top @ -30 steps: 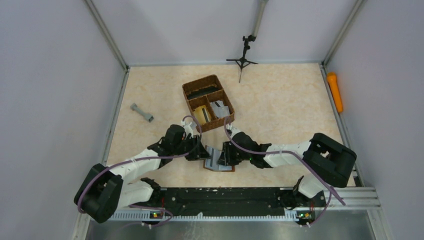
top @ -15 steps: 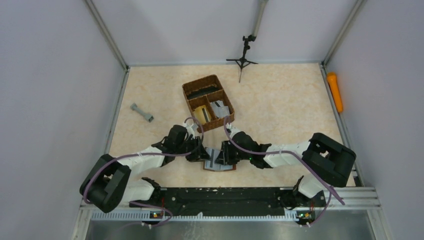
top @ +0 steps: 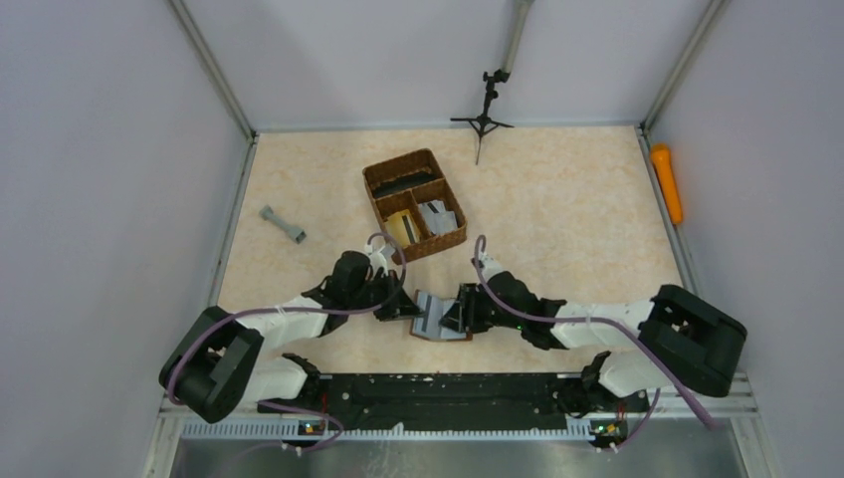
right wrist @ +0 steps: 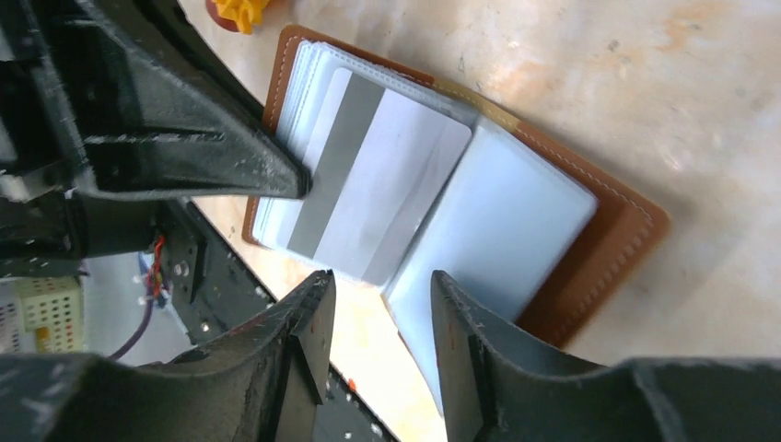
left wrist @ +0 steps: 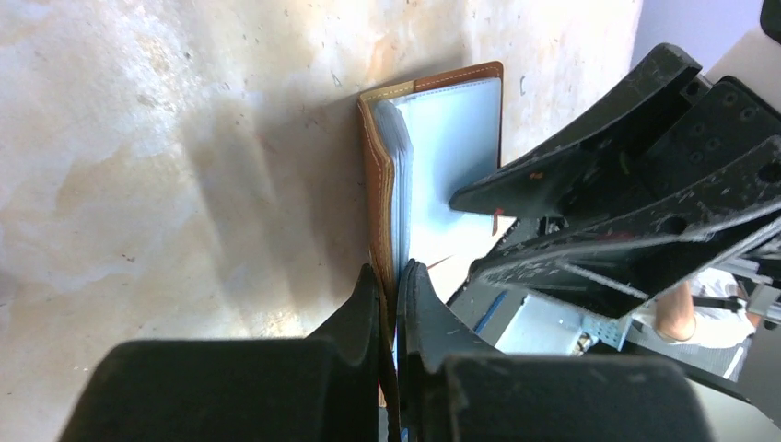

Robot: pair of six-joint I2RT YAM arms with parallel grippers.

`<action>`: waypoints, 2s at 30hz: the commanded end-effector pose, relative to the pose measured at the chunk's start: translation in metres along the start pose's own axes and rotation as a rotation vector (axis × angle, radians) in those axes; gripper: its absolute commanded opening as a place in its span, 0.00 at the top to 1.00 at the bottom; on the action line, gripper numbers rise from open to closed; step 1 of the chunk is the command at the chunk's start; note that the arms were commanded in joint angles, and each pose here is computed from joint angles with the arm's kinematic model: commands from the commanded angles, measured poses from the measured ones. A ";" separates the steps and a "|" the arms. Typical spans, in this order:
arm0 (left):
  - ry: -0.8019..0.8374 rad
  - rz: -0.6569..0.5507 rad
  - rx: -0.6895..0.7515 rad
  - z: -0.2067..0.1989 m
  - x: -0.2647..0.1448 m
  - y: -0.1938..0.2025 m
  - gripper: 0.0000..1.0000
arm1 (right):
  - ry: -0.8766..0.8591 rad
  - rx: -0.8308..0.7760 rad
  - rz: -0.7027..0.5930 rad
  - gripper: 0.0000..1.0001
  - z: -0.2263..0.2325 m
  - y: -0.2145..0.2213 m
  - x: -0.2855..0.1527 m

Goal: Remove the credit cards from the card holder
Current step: Remove the credit card from the card holder.

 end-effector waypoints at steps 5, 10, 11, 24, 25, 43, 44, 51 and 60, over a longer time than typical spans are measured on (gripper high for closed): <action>0.152 -0.032 0.028 -0.039 -0.013 -0.005 1.00 | -0.165 0.110 -0.181 0.53 0.021 -0.035 -0.035; 0.158 -0.061 0.047 -0.052 -0.024 -0.008 1.00 | -0.267 0.123 -0.208 0.53 0.043 -0.047 -0.045; 0.162 -0.059 0.047 -0.054 -0.026 -0.008 1.00 | -0.284 0.123 -0.210 0.52 0.047 -0.049 -0.046; 0.323 -0.042 0.053 -0.086 -0.045 0.002 1.00 | -0.311 0.190 -0.191 0.51 0.044 -0.047 -0.044; 0.337 -0.036 0.054 -0.088 -0.046 0.003 1.00 | -0.318 0.193 -0.192 0.51 0.044 -0.047 -0.044; 0.516 0.010 0.050 -0.118 -0.065 0.015 1.00 | -0.497 0.260 -0.350 0.55 0.062 -0.068 -0.078; 0.524 0.010 0.051 -0.120 -0.066 0.015 1.00 | -0.481 0.262 -0.343 0.53 0.060 -0.067 -0.076; 0.559 0.014 0.049 -0.126 -0.072 0.017 1.00 | -0.448 0.265 -0.338 0.48 0.054 -0.064 -0.074; 0.587 0.022 0.043 -0.130 -0.075 0.019 1.00 | -0.439 0.269 -0.333 0.32 0.053 -0.064 -0.074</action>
Point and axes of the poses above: each gripper's point midway between its finger pads, its own x axis out along the fingers, its own z axis along the line the jaws close on, y = z × x, the point moved 1 cm from there along -x, back along the fingers, and after that the axes turned 10 degrees about -x, right-handed, at the moved point
